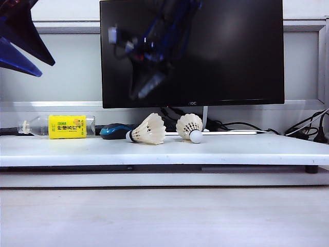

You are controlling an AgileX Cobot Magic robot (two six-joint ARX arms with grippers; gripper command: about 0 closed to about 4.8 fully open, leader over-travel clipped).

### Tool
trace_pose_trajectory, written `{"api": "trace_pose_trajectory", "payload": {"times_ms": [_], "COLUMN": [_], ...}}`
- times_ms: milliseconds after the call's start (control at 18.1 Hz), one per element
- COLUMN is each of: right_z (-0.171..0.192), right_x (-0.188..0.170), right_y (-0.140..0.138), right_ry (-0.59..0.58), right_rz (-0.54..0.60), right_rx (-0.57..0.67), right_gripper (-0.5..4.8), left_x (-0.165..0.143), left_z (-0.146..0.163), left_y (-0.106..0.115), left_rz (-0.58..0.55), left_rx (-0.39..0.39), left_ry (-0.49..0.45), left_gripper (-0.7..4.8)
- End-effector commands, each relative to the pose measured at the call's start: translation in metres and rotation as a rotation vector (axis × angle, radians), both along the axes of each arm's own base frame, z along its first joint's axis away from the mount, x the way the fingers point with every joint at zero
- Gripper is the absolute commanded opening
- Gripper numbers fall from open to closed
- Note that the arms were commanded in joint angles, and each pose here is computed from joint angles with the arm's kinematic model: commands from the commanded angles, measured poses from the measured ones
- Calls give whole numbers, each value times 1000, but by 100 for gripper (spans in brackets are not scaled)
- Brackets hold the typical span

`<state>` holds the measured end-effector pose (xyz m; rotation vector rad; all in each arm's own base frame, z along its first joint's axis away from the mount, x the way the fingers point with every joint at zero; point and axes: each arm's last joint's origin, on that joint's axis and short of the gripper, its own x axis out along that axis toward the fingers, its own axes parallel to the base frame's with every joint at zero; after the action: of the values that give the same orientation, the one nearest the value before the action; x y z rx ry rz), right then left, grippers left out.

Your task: Stack the badminton balls on the table vertically.

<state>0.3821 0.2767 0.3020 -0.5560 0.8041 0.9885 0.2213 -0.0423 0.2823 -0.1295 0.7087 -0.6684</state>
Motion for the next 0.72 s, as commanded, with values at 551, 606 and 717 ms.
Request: {"api": "trace_pose_trajectory", "payload": {"times_ms": [551,606,717], "right_z": [-27,-30,-37], "right_x": [21,22,24], "right_y": [20,21,22], "right_ry": [-45,-42,-33], "right_rz": [28,29,31], "right_rx": [88,85,76], "right_gripper": [203,203,203], "left_x": [-5,-5,-6], "left_z": [-11,-14,-17], "left_y": [0,0,0], "left_rz": [-10,-10,-10], "left_rx": [10,11,13], "left_ry": [81,89,101], "left_gripper": [187,187,187]}}
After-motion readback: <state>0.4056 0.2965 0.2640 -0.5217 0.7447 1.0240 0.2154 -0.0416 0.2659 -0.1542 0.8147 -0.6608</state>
